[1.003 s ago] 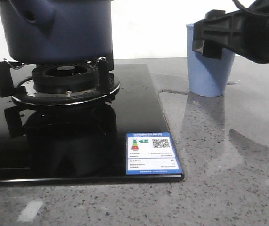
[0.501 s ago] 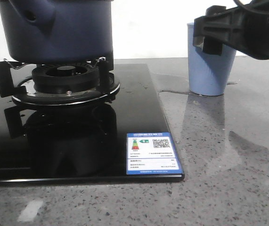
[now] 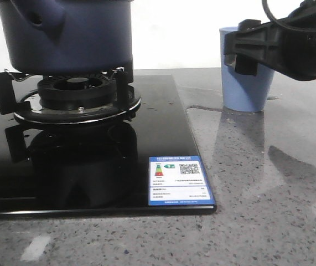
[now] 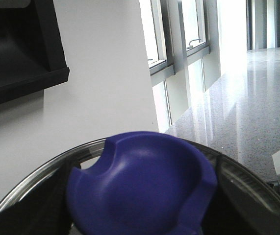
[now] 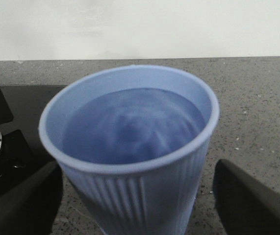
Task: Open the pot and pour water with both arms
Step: 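Lower right gripper around the light blue ribbed cup and close, then lift the water-filled cup with right gripper toward the open pot, then tilt the cup over the open pot with right gripper to pour water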
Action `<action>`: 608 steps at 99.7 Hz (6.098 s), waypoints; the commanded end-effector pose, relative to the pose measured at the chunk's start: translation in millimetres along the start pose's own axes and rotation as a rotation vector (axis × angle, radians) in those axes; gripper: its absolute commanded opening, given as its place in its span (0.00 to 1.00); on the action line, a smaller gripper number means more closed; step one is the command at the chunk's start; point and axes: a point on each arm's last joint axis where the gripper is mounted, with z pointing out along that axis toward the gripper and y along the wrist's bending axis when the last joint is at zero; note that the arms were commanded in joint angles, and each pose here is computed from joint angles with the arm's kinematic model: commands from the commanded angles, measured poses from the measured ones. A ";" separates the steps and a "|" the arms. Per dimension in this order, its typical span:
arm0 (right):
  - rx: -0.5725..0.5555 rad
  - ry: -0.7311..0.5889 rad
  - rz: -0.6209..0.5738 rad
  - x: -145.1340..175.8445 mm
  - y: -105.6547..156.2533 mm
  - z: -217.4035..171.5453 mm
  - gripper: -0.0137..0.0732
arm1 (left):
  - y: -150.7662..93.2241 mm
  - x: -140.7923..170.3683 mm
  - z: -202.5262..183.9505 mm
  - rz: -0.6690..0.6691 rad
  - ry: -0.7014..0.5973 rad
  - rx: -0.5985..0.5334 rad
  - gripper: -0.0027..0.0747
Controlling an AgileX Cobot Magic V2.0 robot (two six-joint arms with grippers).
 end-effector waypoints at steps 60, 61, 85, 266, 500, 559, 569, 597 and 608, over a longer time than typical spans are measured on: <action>-0.025 -0.075 -0.004 -15.5 4.9 -2.3 0.91 | -7.8 -32.7 -5.5 -0.018 -0.134 0.019 0.33; -0.025 -0.075 -0.004 -15.5 4.9 -2.3 0.91 | -7.8 -32.7 -5.5 -0.018 -0.134 0.019 0.33; 0.012 -0.168 -0.002 -23.6 0.8 -2.6 0.90 | -8.0 -32.8 -5.5 -0.018 -0.135 0.021 0.33; 0.093 -0.206 -0.048 -4.3 6.2 42.9 0.47 | -9.3 -33.2 -5.6 -0.048 -0.139 0.037 0.33; -0.369 -0.400 -0.947 -202.1 128.3 59.8 0.45 | -71.1 -123.5 -106.9 -0.020 -0.122 -0.472 0.33; -0.296 -0.441 -1.010 -202.5 102.6 81.6 0.45 | -74.1 -120.4 -103.8 -0.023 -0.108 -0.437 0.33; -0.274 -0.447 -1.056 -203.2 97.2 84.1 0.45 | -72.6 -113.9 -102.7 -0.037 -0.094 -0.441 0.33; -0.261 -0.507 -1.099 -207.0 97.5 82.8 0.45 | -69.9 -101.6 -100.7 -0.067 -0.070 -0.447 0.33; -0.260 -0.526 -1.120 -207.8 98.3 82.1 0.45 | -69.2 -101.8 -101.1 -0.067 -0.073 -0.456 0.33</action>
